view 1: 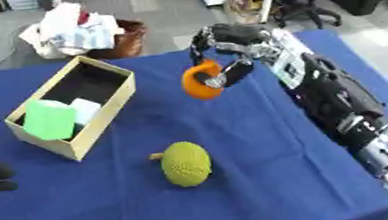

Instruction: Pick up objects on the table and place them in the box.

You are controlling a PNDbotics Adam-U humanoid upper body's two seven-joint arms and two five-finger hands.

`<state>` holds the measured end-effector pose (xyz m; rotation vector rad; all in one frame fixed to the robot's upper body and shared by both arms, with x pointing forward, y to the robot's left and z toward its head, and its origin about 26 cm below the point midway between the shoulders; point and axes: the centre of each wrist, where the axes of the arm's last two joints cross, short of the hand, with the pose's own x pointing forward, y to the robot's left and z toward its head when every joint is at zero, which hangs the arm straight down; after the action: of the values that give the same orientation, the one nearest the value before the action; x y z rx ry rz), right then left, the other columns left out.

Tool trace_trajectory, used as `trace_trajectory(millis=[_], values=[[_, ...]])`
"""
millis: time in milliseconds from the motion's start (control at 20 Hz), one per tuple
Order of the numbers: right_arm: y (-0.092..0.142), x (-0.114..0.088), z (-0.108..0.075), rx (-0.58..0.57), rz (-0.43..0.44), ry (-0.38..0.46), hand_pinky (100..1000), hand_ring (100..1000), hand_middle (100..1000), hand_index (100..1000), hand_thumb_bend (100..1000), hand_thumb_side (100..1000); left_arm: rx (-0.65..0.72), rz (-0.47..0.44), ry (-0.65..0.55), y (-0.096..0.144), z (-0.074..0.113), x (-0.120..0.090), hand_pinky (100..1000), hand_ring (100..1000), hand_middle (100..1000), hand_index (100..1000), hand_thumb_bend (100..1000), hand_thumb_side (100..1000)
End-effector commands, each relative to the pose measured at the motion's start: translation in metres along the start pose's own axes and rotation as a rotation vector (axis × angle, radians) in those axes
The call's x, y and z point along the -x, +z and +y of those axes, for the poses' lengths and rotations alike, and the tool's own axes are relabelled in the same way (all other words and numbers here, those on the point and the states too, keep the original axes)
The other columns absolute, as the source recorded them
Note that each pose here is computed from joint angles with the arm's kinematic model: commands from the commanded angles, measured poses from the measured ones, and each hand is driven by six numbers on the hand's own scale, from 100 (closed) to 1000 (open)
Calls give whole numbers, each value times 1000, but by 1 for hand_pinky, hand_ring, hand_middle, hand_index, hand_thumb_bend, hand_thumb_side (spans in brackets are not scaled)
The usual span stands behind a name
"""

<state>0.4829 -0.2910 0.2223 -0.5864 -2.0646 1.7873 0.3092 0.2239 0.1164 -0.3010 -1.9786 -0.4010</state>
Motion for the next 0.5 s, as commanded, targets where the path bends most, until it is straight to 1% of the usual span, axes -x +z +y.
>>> trace_trajectory(millis=[50,300,500], values=[[-15,3,-17,11,-50,12,730,625,384,512,100,201,19,-18,-9,-3,0,-5,621,651,598,807,100,857],[-54,-4,-18,64,-55,-17,726,611,392,524,100,205,42,-29,-2,-7,-4,-7,621,651,598,807,100,857],[-78,-13,-10,79,-19,-15,727,613,408,546,100,206,67,-35,6,-10,-8,-8,621,651,598,807,100,859]])
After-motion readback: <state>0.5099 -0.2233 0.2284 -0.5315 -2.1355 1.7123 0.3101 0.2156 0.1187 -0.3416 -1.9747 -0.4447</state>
